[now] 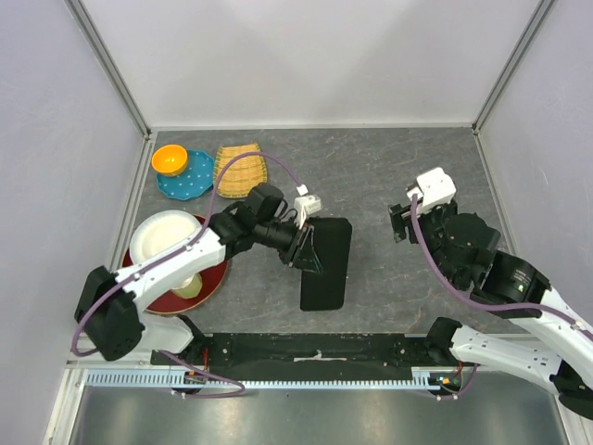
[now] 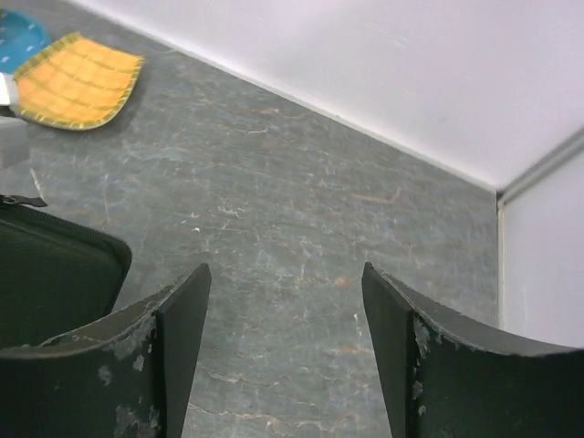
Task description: Sort the hair-cutting tools
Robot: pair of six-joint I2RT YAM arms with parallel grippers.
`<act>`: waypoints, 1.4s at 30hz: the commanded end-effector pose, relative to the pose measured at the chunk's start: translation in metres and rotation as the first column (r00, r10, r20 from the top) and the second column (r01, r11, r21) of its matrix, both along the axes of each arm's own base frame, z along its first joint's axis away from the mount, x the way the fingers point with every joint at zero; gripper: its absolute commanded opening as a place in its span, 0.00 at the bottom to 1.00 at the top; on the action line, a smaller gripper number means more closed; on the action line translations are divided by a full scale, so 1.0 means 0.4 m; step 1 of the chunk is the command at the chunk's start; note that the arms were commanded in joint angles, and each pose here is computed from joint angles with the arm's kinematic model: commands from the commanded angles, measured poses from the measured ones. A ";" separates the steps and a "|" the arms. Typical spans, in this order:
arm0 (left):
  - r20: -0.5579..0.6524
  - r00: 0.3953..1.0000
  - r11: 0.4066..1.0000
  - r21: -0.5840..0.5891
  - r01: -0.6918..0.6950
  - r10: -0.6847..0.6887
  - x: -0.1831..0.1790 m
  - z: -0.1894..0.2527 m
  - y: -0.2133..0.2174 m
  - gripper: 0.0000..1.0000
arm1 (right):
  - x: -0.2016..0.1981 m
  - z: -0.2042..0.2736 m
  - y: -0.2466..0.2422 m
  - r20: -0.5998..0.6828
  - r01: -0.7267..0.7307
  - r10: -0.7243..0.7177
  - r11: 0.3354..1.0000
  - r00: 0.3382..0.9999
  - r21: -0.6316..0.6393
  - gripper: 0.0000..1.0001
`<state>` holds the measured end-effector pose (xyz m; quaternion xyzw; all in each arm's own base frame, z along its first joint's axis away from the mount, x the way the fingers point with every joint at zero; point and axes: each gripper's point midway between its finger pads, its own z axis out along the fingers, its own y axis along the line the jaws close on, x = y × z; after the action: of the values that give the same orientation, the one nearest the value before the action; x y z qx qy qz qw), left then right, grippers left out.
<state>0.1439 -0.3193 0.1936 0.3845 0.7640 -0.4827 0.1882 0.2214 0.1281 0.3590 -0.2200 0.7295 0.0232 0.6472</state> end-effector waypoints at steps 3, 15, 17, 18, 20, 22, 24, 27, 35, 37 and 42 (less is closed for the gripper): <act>-0.126 0.962 0.971 0.040 -0.237 0.240 0.199 -0.021 -0.036 0.02 | 0.022 -0.015 -0.052 -0.070 0.258 -0.248 0.931 0.966 0.258 0.75; -0.217 0.937 0.961 0.102 -0.257 0.274 0.464 -0.136 -0.206 0.07 | 0.007 -0.241 0.048 -0.277 0.254 -0.145 0.874 0.950 0.415 0.74; -0.225 0.932 0.958 0.112 -0.265 0.285 0.486 -0.147 -0.210 0.11 | 0.005 -0.249 0.045 -0.281 0.259 -0.149 0.873 0.948 0.413 0.74; -0.231 0.931 0.958 0.113 -0.264 0.283 0.500 -0.159 -0.217 0.19 | 0.003 -0.248 0.042 -0.279 0.260 -0.150 0.871 0.948 0.416 0.75; -0.234 0.928 0.956 0.117 -0.268 0.289 0.512 -0.171 -0.214 0.40 | 0.003 -0.248 0.032 -0.276 0.270 -0.163 0.870 0.947 0.413 0.74; -0.224 0.924 0.949 0.129 -0.288 0.311 0.528 -0.182 -0.203 0.47 | 0.003 -0.241 0.025 -0.271 0.277 -0.173 0.867 0.947 0.414 0.70; -0.216 0.918 0.941 0.145 -0.306 0.332 0.536 -0.192 -0.193 0.56 | 0.003 -0.242 0.017 -0.275 0.292 -0.188 0.863 0.943 0.412 0.68; -0.172 0.913 0.921 0.198 -0.336 0.370 0.548 -0.208 -0.170 0.87 | 0.004 -0.239 0.013 -0.276 0.301 -0.199 0.864 0.940 0.404 0.68; 0.100 0.841 0.790 0.297 -0.536 0.532 0.585 -0.140 -0.037 1.00 | 0.003 -0.227 0.004 -0.285 0.324 -0.218 0.853 0.934 0.409 0.98; 0.171 0.792 0.729 0.315 -0.608 0.586 0.587 -0.125 0.014 1.00 | 0.003 -0.227 -0.001 -0.283 0.332 -0.228 0.850 0.932 0.409 0.98; 0.292 0.665 0.629 0.220 -0.746 0.687 0.534 0.024 0.134 1.00 | -0.001 -0.213 -0.020 -0.276 0.349 -0.248 0.835 0.929 0.424 0.98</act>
<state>0.3591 -0.3075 0.1280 0.1434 0.9260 -0.2456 0.2484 0.2209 0.1312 0.2500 0.0285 0.8085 0.1123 0.5769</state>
